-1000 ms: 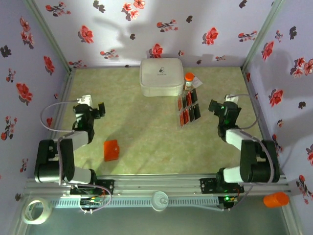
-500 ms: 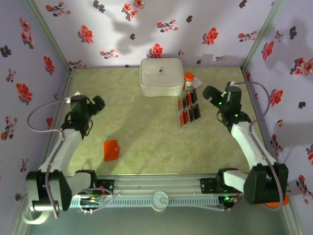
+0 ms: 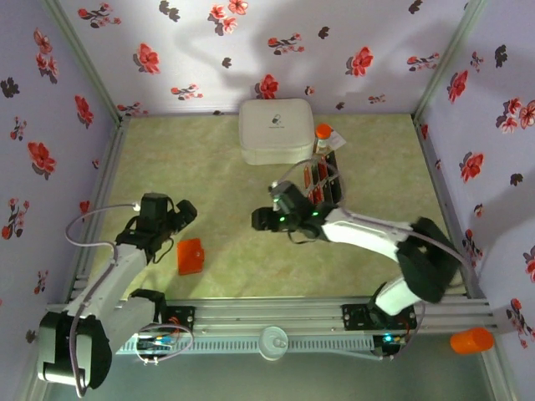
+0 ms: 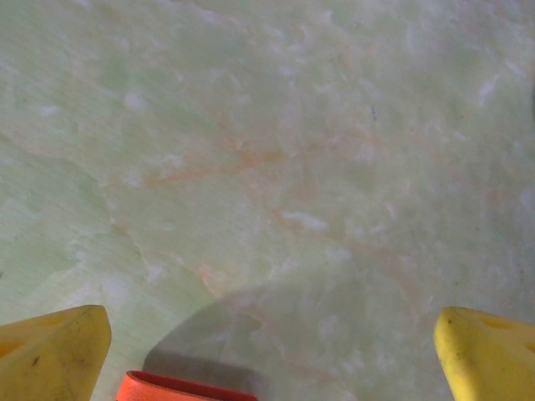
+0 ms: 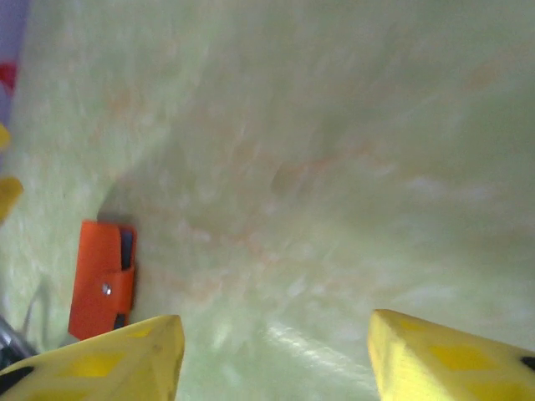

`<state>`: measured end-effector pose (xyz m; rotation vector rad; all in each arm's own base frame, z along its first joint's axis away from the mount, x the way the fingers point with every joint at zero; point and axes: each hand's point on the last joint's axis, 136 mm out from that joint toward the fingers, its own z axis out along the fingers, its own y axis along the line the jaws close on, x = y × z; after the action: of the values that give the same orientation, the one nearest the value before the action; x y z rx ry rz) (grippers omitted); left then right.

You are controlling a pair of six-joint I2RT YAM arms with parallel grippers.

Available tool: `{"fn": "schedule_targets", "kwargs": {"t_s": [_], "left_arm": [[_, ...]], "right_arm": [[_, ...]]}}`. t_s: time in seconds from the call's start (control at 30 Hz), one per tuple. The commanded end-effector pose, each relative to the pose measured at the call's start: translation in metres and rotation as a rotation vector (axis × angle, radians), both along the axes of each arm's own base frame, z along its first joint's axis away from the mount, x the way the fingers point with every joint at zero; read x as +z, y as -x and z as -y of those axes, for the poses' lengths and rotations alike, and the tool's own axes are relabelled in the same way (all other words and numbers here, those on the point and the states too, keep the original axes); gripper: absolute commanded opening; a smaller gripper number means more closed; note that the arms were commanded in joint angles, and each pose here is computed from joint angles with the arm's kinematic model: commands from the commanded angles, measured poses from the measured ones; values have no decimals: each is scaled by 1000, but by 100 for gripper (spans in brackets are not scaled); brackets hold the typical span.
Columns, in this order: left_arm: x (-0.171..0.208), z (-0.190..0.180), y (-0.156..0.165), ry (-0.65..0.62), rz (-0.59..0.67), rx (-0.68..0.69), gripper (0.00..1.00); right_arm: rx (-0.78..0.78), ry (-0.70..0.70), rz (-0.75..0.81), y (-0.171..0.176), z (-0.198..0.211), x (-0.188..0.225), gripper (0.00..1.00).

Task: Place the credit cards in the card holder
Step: Pick up the card holder from the bottom-left of the table.

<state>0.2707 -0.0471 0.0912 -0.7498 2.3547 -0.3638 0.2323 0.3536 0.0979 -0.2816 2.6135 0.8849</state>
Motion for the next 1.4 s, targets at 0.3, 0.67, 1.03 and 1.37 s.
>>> {"fn": "schedule_targets", "kwargs": {"t_s": [0.3, 0.67, 1.03, 1.37], "left_arm": [[32, -15, -27, -151, 46, -16, 100], [36, -23, -45, -224, 26, -55, 100], [33, -27, -48, -247, 22, -67, 100], [31, -26, -45, -239, 27, -70, 100]], "right_arm": [[65, -179, -199, 48, -113, 1, 42], [-96, -250, -324, 71, -133, -22, 35], [-145, -219, -367, 86, -137, -42, 33], [-148, -217, -417, 96, -143, -59, 33]]}}
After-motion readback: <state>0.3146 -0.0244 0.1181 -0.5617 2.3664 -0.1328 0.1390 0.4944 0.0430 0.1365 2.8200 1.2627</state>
